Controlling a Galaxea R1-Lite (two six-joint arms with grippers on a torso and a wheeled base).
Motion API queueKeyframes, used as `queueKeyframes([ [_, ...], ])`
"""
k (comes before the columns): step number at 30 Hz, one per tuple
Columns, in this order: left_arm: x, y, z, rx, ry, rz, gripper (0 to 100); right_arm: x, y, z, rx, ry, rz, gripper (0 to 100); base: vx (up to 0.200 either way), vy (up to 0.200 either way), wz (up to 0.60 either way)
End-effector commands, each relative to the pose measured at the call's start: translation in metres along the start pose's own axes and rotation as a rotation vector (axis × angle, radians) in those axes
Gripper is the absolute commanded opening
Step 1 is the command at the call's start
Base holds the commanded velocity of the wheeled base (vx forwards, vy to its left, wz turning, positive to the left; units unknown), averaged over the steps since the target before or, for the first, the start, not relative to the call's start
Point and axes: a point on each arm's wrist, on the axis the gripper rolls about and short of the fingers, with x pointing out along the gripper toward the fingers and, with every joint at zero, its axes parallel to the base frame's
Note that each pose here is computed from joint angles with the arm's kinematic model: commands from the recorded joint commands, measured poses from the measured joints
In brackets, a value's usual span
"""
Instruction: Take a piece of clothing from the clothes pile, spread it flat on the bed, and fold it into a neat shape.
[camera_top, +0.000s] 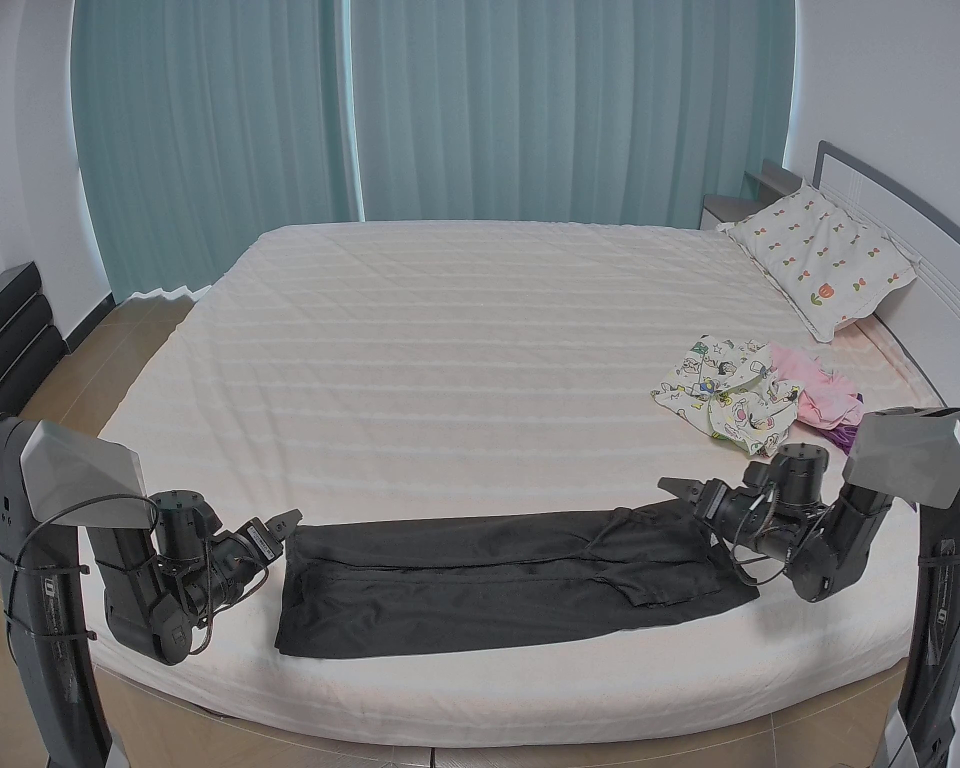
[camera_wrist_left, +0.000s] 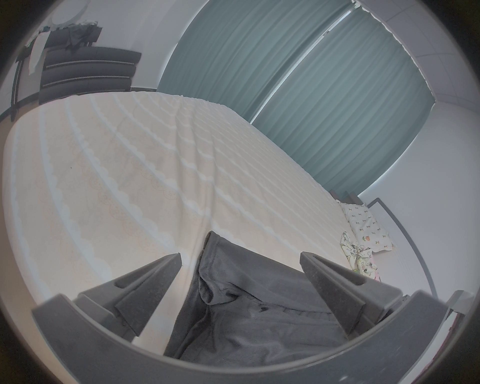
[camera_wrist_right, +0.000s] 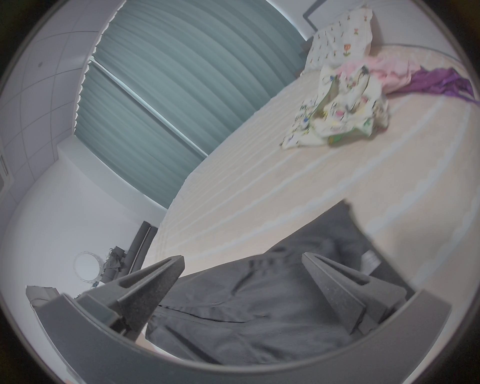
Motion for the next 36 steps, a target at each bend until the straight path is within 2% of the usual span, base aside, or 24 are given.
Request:
queueKeyframes([
  [1, 0.0, -0.002, 0.0, -0.038, 0.016, -0.029, 100, 0.038, 0.032, -0.038, 0.036, 0.087, 0.017, 100, 0.0, 0.0, 0.0],
  [4, 0.0, -0.003, 0.0, -0.038, 0.015, -0.031, 100, 0.046, 0.033, -0.047, 0.032, 0.107, 0.001, 100, 0.0, 0.0, 0.0],
  [5, 0.0, -0.002, 0.0, -0.038, 0.017, -0.03, 100, 0.059, 0.035, -0.058, 0.024, 0.126, -0.022, 100, 0.0, 0.0, 0.0],
  [10, 0.0, -0.002, -0.001, -0.037, 0.02, -0.029, 100, 0.076, 0.037, -0.065, 0.015, 0.121, -0.042, 100, 0.0, 0.0, 0.0],
  [16, 0.002, -0.002, -0.002, -0.037, 0.021, -0.03, 100, 0.094, 0.036, -0.061, 0.018, 0.08, -0.017, 100, 0.0, 0.0, 0.0],
  [22, 0.002, -0.002, -0.002, -0.037, 0.02, -0.029, 100, 0.113, 0.051, -0.064, 0.104, 0.004, 0.051, 100, 0.0, 0.0, 0.0],
  [26, 0.002, -0.002, -0.002, -0.037, 0.021, -0.028, 100, 0.109, 0.058, -0.059, 0.124, -0.068, 0.106, 100, 0.0, 0.0, 0.0],
  [30, 0.002, -0.002, -0.002, -0.037, 0.018, -0.027, 100, 0.094, 0.056, -0.056, 0.109, -0.056, 0.082, 100, 0.0, 0.0, 0.0],
  [33, 0.002, -0.002, -0.002, -0.036, 0.018, -0.027, 100, 0.092, 0.045, -0.058, 0.064, -0.033, 0.034, 100, 0.0, 0.0, 0.0],
  [36, 0.001, -0.003, -0.001, -0.034, 0.012, -0.027, 100, 0.088, 0.043, -0.049, 0.06, -0.057, 0.026, 100, 0.0, 0.0, 0.0],
])
